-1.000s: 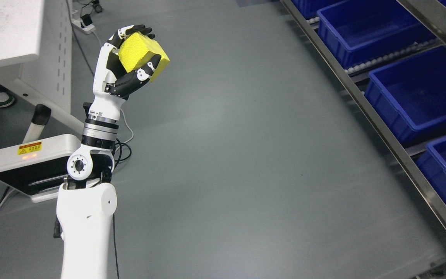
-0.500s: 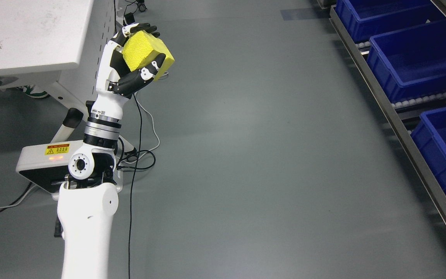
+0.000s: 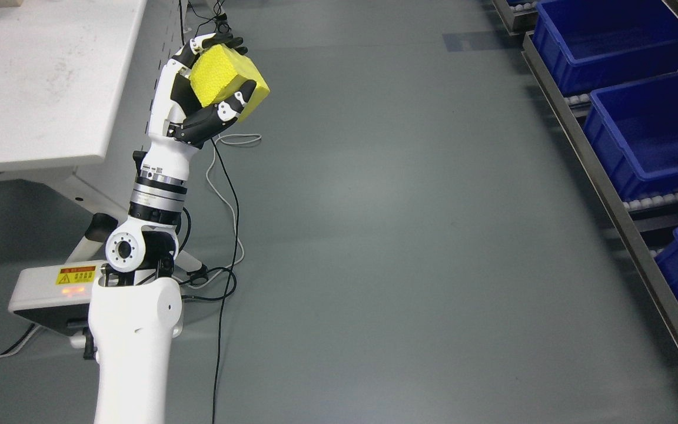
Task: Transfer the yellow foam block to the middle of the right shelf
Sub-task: 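Hold the cube in the left hand while turning toward the blue-bin shelf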
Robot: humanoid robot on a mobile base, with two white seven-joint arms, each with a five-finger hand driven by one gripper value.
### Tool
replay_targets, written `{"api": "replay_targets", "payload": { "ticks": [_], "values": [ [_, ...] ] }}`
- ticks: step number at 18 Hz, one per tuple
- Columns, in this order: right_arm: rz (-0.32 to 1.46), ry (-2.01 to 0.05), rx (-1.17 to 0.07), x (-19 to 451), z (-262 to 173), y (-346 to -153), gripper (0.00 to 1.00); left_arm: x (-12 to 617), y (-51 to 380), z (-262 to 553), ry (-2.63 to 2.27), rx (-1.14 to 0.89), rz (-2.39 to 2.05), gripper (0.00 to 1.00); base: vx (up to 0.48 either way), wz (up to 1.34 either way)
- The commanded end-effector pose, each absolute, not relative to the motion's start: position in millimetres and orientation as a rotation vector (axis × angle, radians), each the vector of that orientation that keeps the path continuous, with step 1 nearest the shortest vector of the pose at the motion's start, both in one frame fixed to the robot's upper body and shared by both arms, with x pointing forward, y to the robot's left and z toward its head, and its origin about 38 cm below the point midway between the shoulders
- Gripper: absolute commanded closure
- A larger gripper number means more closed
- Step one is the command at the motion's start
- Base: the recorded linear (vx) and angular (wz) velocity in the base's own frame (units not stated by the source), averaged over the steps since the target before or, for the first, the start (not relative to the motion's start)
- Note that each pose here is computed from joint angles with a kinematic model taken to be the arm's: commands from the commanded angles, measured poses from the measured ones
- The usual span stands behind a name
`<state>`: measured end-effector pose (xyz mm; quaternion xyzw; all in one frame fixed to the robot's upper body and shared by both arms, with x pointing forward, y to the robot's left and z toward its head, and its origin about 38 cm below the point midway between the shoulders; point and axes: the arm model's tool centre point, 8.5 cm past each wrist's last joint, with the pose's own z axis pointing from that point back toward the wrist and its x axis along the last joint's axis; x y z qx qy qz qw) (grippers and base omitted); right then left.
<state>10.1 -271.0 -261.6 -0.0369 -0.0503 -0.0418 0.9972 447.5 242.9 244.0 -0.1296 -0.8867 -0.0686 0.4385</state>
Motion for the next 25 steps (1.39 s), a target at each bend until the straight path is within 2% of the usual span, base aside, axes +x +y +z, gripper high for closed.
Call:
{"api": "replay_targets", "payload": {
  "ticks": [1,19,25],
  "values": [
    [-0.082,-0.122,-0.091,18,-260,-282.7,0.0,447,245,248,-2.207,-0.313,-0.195,0.71,0.402,0.04],
    [-0.082,-0.122,-0.091,18,-260,-282.7,0.0,447,243,249,-2.203,-0.322,-0.208,0.7,0.395,-0.06],
    [-0.082,-0.121,-0.091,17,-261,-282.7,0.0,444,216,255,-2.208,-0.38,-0.279,0.71,0.358,-0.09]
  ]
}}
